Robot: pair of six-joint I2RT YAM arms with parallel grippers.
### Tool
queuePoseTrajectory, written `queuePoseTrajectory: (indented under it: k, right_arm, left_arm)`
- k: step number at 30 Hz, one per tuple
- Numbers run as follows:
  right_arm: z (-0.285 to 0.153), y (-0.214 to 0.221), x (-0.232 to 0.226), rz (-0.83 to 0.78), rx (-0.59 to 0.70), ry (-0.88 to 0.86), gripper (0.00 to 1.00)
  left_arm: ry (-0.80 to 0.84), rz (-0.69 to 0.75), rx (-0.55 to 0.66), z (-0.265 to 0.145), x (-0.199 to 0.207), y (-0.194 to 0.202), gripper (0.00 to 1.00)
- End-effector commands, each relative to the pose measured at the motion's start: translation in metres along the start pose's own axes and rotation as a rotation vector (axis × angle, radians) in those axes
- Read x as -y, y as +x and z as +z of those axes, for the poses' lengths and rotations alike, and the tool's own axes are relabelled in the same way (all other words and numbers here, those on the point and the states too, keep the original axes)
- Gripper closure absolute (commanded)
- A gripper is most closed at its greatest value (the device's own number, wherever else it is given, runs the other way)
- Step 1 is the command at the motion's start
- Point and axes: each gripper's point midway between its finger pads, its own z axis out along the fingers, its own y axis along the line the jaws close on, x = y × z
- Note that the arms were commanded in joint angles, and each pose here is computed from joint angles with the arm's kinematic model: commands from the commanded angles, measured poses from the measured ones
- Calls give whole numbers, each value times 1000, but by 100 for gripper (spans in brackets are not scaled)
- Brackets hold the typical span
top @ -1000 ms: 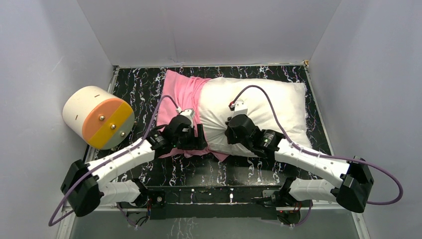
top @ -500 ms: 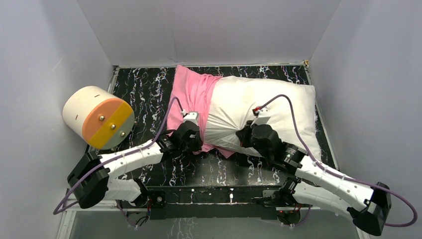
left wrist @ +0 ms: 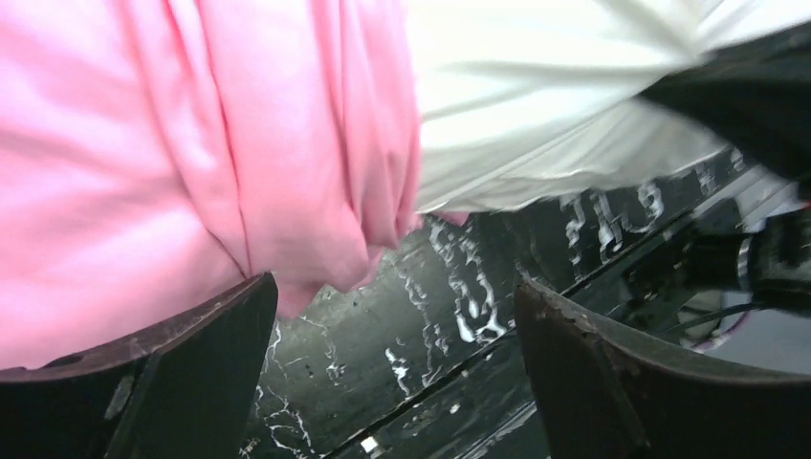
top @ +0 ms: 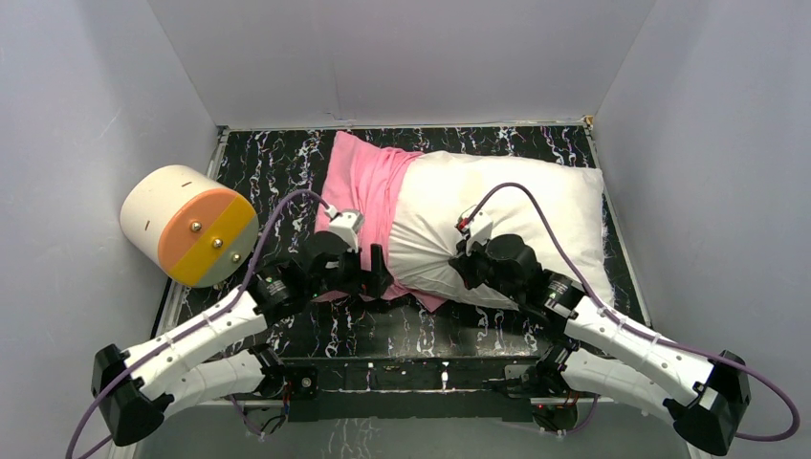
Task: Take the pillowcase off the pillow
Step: Remove the pillow from the pillowcase.
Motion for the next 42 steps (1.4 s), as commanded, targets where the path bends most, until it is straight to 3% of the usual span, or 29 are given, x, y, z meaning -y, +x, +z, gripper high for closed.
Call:
queuePoseTrajectory:
  k: [1,6,10,13,15,18,21,23,28,32,35,37,42]
  right_arm:
    - [-3,-9,-5,-204,13,-76,100]
    - [-8,-9,-10,-306,42,-134,100]
    - [-8,-3,-17,-390,29,-195,100]
    - [-6,0,-22,-467,12,-240,100]
    - [-2,0,-18,-516,-8,-226,100]
    - [3,-8,-3,-576,-28,-147,100]
    - [-3,-25,-15,-551,71,-192,100]
    - [0,-22,-17,-513,53,-192,100]
    - [24,-14,-26,-563,7,-250,100]
    - [39,-15,-30,-574,-63,-268,100]
    - [39,-10,-30,-607,-79,-286,100]
    - [33,-7,-22,-650,-83,-262,100]
    - [27,1,26,-817,-167,-88,100]
  left_arm:
    - [-112,11,84,-43,-9,-43,3]
    - [-486,-7,88,-64,-72,-44,2]
    - [-611,-21,61,-71,-94,-37,2]
    - [-577,-105,19,-60,-107,-33,2]
    - [-468,-237,-11,-49,-117,-34,2]
    - [-250,-465,38,-43,-108,-32,2]
    - [-95,-547,-14,-32,-88,-9,2]
    - [14,-602,-18,-27,-73,1,2]
    - [-22,-689,-31,-30,-79,29,19]
    - [-70,-700,52,-34,-92,32,47]
    - [-84,-702,34,-30,-94,36,79]
    - [-132,-690,22,-32,-101,38,95]
    - [-276,-751,90,-49,-119,32,100]
